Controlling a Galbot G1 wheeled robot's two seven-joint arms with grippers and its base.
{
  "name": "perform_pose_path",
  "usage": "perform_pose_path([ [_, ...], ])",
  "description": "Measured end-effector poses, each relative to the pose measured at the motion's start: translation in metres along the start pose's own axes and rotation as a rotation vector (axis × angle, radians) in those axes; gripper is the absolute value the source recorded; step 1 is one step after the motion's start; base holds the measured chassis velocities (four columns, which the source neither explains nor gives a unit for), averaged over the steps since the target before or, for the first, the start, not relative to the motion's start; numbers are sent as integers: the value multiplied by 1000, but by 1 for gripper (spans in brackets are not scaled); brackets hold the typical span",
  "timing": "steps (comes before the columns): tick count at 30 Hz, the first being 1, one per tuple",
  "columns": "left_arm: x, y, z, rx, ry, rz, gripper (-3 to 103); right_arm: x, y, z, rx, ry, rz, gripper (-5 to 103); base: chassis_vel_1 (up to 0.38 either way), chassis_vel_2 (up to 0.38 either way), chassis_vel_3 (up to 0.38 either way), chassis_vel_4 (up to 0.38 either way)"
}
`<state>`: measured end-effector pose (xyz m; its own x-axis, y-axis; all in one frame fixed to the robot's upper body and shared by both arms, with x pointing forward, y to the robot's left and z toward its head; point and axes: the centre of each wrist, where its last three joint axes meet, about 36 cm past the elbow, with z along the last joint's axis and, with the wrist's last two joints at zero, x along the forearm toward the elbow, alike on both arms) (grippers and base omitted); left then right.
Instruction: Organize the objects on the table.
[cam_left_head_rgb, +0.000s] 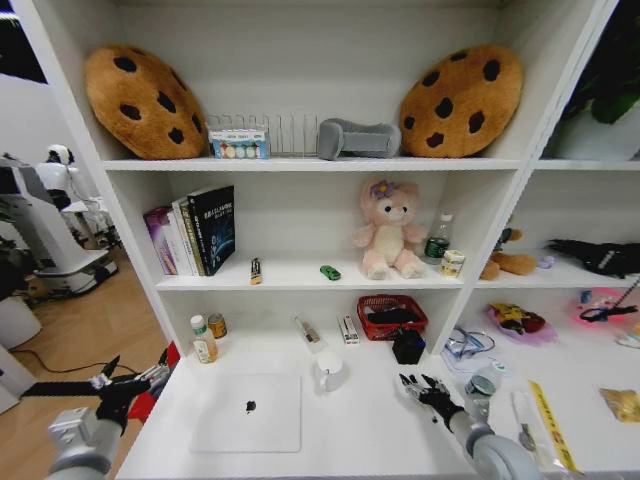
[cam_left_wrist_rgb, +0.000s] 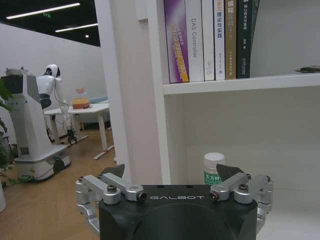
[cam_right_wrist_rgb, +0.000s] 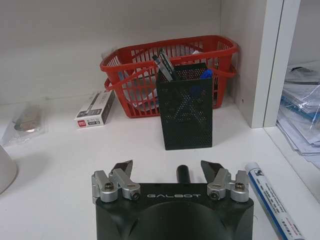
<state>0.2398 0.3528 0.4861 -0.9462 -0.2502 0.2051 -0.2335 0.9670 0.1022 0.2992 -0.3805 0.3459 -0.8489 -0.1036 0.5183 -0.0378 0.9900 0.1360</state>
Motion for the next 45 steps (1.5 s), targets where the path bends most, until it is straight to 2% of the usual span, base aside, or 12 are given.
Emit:
perform_pose_path([
  [15, 0, 0, 4, -2, 10, -4, 100, -16, -5, 5, 5, 13, 5, 77, 0, 0, 0, 0],
  [24, 0, 1, 3, -4, 8, -7, 100, -25, -4, 6, 8, 24, 1, 68, 0, 0, 0, 0],
  [33, 0, 1, 2, -1, 5, -9, 100, -22, -4, 14, 7, 35, 5, 65, 0, 0, 0, 0],
  [34, 0, 1, 3, -1, 6, -10, 100, -22, -4, 14, 7, 35, 6, 61, 0, 0, 0, 0],
  [35, 0, 1, 3, -1, 6, -10, 100, -22, -4, 14, 7, 35, 6, 61, 0, 0, 0, 0],
  [37, 0, 0, 3, -1, 8, -9, 100, -23, -5, 14, 8, 33, 9, 51, 0, 0, 0, 0],
  [38, 0, 0, 3, -1, 8, -9, 100, -23, -5, 14, 8, 33, 9, 51, 0, 0, 0, 0],
  [40, 1, 0, 3, -1, 7, -9, 100, -24, -6, 13, 8, 32, 11, 41, 0, 0, 0, 0],
  [41, 1, 0, 3, -1, 7, -9, 100, -24, -6, 13, 8, 32, 11, 41, 0, 0, 0, 0],
  [44, 1, 0, 3, -1, 7, -9, 100, -24, -8, 12, 10, 32, 13, 24, 0, 0, 0, 0],
  [45, 1, 0, 3, -1, 7, -9, 100, -24, -8, 12, 10, 32, 13, 24, 0, 0, 0, 0],
])
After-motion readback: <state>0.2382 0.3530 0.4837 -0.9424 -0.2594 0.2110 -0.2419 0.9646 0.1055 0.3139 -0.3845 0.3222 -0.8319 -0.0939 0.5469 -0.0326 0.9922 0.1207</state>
